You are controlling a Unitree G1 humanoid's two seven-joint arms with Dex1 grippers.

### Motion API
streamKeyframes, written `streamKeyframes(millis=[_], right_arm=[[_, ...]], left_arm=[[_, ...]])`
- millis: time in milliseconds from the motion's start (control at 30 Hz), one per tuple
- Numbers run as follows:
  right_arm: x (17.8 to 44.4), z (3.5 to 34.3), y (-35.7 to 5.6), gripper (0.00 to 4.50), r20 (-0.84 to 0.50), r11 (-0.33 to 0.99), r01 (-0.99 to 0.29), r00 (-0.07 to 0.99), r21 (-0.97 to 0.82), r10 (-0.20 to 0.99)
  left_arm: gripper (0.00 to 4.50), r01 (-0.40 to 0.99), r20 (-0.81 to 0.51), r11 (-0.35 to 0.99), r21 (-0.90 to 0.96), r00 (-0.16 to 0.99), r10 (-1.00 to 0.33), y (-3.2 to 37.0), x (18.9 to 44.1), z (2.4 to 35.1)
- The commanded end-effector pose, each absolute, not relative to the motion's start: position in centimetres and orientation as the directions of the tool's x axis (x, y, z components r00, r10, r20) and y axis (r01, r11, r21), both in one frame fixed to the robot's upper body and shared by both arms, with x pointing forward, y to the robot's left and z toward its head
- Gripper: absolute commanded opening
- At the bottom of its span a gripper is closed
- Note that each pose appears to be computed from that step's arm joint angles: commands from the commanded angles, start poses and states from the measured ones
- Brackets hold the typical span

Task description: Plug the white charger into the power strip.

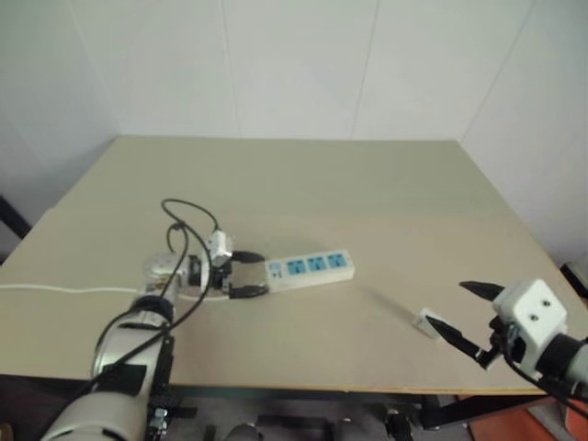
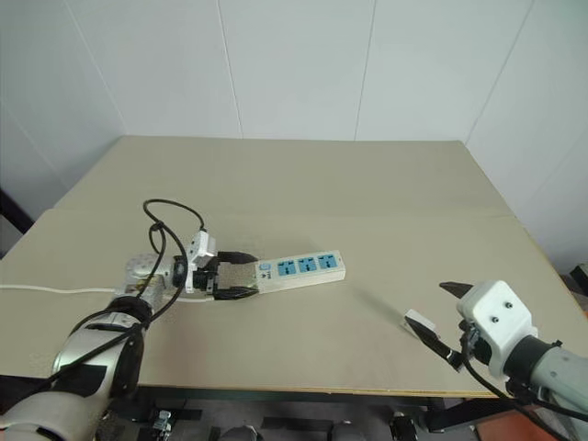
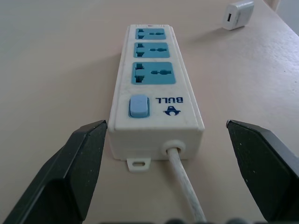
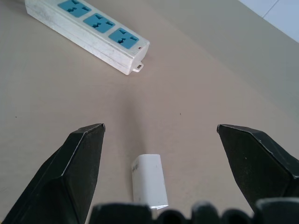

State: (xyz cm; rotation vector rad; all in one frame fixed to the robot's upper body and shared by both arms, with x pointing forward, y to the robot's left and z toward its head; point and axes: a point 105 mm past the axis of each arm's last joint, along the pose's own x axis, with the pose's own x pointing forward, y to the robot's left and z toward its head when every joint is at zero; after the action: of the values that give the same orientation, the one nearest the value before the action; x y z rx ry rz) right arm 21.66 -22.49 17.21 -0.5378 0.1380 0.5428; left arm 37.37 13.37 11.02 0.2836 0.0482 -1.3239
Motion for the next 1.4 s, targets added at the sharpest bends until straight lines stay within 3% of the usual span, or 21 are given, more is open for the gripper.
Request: streamKeyframes(millis=[33,267,633,1100,1400], right_arm=[[21.2,18.1,-22.1,4.5,-0.233,0.723,-0.504,0.863,-0.472,0.449],[21.0,17.8,-21.9,4.5,-0.238,0.727,-0.498,0.867,-0.474,0.439],[21.3,18.0,-21.9,4.5,-0.233,0.726,-0.489,0.871,-0.483,0.431],[21.4,18.0,-21.8,4.5,-0.233,0.723,-0.498,0.866,-0.479,0.442],[21.1,17.9,-22.0,4.5,-0.244,0.72,-0.497,0.867,-0.484,0.435]], left_arm=[[4.45,0.944,-0.18,0.238,0.23,0.282,-0.942,13.0,38.2,12.3],[4.45,0.971,-0.254,0.176,0.164,0.214,-0.943,12.3,37.5,10.6],[4.45,0.955,-0.279,0.249,0.161,0.287,-0.917,12.4,37.7,8.8],[4.45,0.955,-0.146,0.265,0.134,0.283,-0.948,11.4,37.3,9.2],[4.45,0.957,-0.149,0.263,0.121,0.279,-0.949,10.8,37.0,8.4]])
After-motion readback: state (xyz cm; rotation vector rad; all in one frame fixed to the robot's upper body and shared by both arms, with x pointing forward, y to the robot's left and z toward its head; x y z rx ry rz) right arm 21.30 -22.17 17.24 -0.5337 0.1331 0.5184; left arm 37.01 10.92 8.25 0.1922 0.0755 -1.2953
